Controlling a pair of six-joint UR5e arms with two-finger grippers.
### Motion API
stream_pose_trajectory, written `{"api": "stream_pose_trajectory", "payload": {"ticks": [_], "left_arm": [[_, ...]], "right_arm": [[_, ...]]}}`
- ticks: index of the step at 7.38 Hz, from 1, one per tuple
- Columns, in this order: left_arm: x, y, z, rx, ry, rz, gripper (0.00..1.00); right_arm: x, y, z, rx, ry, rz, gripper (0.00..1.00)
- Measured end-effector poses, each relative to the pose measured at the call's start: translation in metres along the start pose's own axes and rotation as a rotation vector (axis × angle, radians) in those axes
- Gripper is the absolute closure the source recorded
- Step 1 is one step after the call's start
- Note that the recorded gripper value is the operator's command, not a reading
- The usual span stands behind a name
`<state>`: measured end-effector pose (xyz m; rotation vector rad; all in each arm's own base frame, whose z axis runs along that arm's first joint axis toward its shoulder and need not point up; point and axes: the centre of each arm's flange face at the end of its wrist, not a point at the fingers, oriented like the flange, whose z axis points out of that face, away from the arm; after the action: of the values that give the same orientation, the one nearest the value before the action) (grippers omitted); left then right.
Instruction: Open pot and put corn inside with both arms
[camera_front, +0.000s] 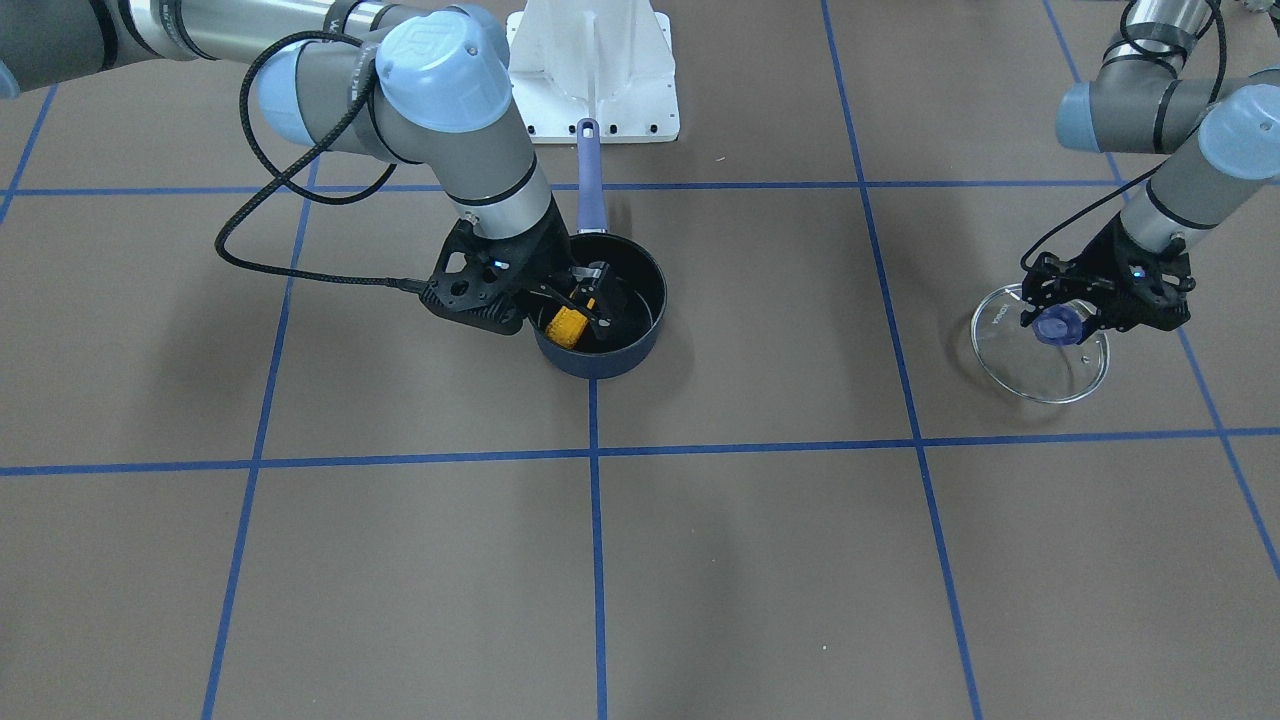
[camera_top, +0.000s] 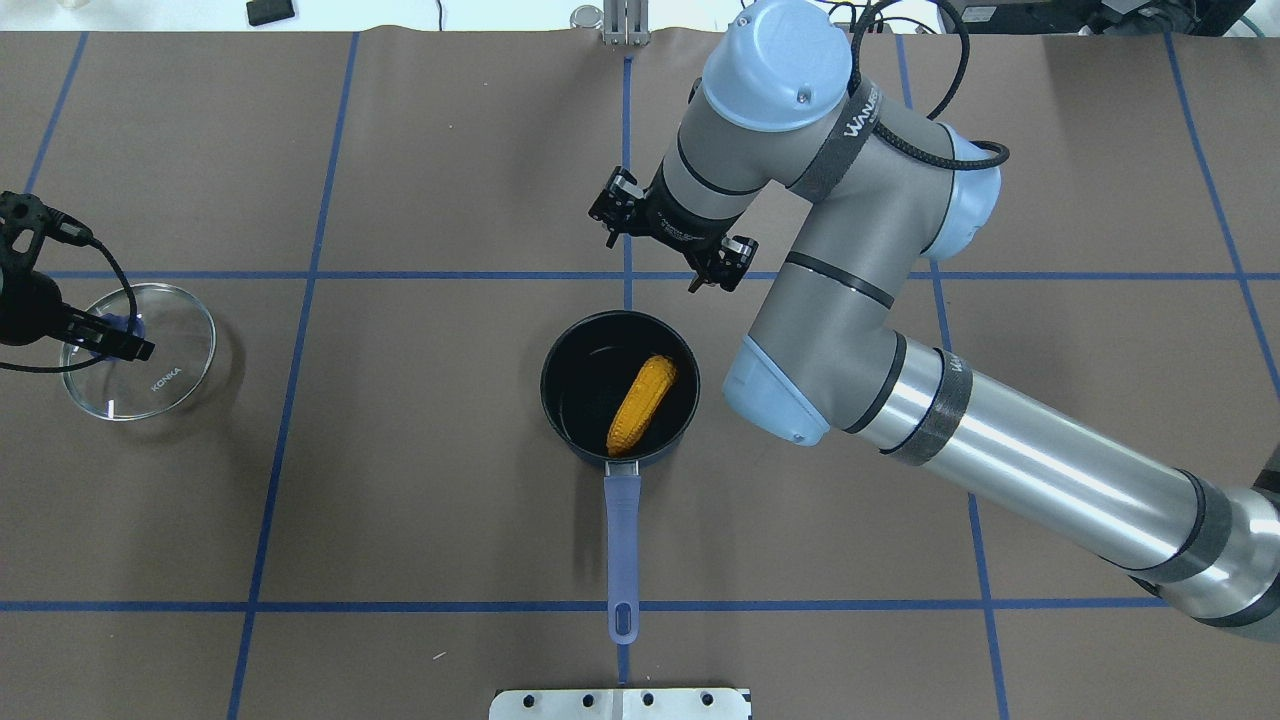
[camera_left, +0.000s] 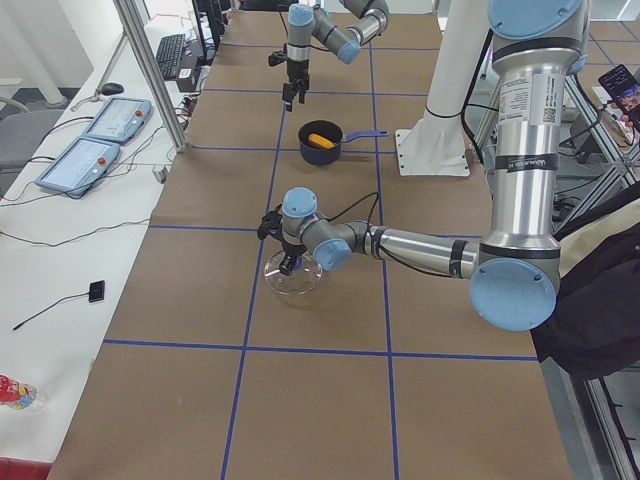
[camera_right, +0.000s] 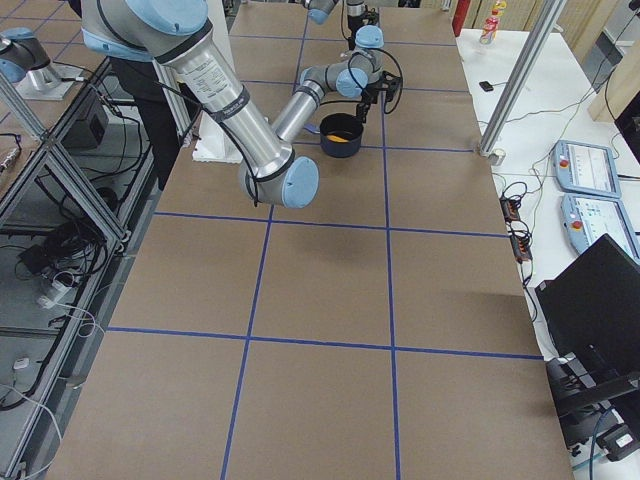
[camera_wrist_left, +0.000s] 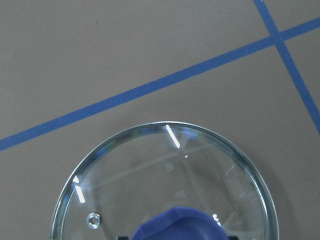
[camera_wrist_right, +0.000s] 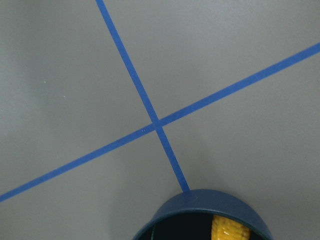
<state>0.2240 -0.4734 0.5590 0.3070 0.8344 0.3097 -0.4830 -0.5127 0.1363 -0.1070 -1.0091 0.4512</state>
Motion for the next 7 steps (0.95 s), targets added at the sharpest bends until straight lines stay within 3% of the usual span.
{"api": "stream_pose_trajectory", "payload": {"ticks": [3,5,7], "left_arm": [[0.0,-0.003,0.002,-0.001,-0.001,0.006,0.27],[-0.001,-0.003,0.003,-0.003,-0.002,0.006,0.09],[0.001,-0.004,0.002,-0.001,0.002,0.008,0.03]], "right_arm": [[0.001,-0.014,-0.026,0.004,-0.033,0.006,0.0],[0.004,-0.024,-0.037,0.015,-0.046,0.002,0.0],[0.018,-0.039,-0.053,0.033,-0.059,-0.012,0.0]]}}
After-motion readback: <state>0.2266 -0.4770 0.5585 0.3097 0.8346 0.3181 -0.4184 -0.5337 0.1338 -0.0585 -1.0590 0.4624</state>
